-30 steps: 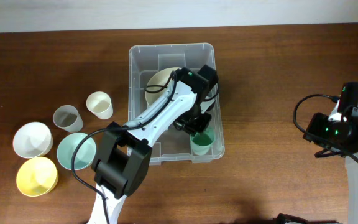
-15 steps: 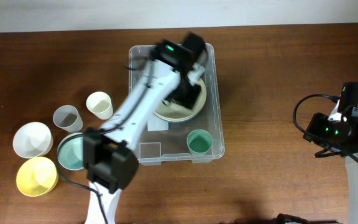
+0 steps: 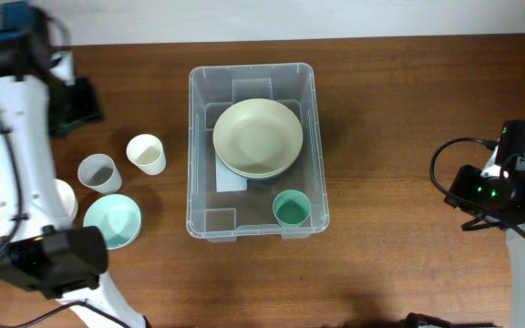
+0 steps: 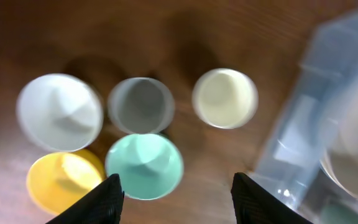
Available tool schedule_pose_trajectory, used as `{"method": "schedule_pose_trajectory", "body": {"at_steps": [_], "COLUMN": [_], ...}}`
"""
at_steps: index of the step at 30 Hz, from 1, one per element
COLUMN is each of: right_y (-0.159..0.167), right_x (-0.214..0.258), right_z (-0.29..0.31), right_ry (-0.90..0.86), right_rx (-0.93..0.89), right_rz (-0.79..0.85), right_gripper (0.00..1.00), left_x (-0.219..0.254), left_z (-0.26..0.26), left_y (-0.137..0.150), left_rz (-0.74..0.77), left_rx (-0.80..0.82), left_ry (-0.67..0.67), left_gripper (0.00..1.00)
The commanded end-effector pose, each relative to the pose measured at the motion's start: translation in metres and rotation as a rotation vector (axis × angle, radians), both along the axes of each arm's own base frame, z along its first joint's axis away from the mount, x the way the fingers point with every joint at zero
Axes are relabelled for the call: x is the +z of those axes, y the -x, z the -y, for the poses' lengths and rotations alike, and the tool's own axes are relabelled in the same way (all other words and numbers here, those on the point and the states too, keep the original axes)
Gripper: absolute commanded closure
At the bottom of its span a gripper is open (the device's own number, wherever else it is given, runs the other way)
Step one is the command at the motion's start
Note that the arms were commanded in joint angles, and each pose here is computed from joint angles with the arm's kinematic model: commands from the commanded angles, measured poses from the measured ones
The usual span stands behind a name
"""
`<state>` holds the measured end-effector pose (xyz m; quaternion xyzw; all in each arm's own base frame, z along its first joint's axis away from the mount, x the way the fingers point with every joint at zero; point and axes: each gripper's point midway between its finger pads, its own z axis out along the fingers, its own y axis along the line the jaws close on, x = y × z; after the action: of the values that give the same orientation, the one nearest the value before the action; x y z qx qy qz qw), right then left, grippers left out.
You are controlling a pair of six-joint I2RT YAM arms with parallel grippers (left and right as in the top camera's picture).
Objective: Pack container
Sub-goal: 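Release the green cup and move the left gripper to the grey cup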
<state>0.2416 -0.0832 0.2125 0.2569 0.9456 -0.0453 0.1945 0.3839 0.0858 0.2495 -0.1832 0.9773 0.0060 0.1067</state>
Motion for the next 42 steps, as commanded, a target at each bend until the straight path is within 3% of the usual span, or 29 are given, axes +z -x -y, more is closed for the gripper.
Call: {"method": "schedule_pose_trajectory", "body": {"at_steps": [1,14,22,29,31,33,35,37,40,42], "right_y": [0.0,0.0,0.001,0.001,0.001,0.001,0.001,0.001,0.001,0.001], "right_x": [0.001,0.0,0.0,0.0,0.0,0.0,0.0,0.0,0.0,0.0], "right_z": [0.002,0.002,0.001,0.001,0.001,0.001,0.001,0.001,0.001,0.001], "right_ry": [0.0,-0.001,-0.001,-0.001,-0.001,-0.001,-0.001,-0.001,-0.001,-0.001], "right_rx": [-0.008,-0.008,-0.008,-0.008,-0.008,-0.008,-0.008,-0.008,-0.008,-0.008], "right_rz": [0.008,0.006,0.004,0.004,0.004,0.004,0.004,0.004,0.004,0.004], "right_gripper": [0.47,0.47,0.46,0.46,0.46,0.46,0.46,0.46,0.46,0.46], "left_x": [-0.013,-0.141,-0.181,-0.192,-0.191,-0.191,-0.191,-0.191,-0.191,-0.185], "left_z": [-0.024,-0.042,-0.052,-0.06,-0.061,-0.062,-0.06,-0.06,-0.059,-0.057], "left_y": [0.019,0.038,0.05,0.03,0.026,0.024,0.023,0.022,0.022,0.018], "left_rz": [-0.057,-0.232,-0.247,-0.156,-0.137,-0.128,-0.125,-0.124,-0.12,-0.102], "left_rx": [0.091,0.152,0.188,0.188,0.188,0.187,0.186,0.185,0.184,0.181], "left_ry": [0.015,0.066,0.076,0.049,0.045,0.045,0.054,0.055,0.062,0.075], "left_gripper": [0.43,0.41,0.37,0.36,0.45,0.64,0.76,0.8,1.0,0.99]}}
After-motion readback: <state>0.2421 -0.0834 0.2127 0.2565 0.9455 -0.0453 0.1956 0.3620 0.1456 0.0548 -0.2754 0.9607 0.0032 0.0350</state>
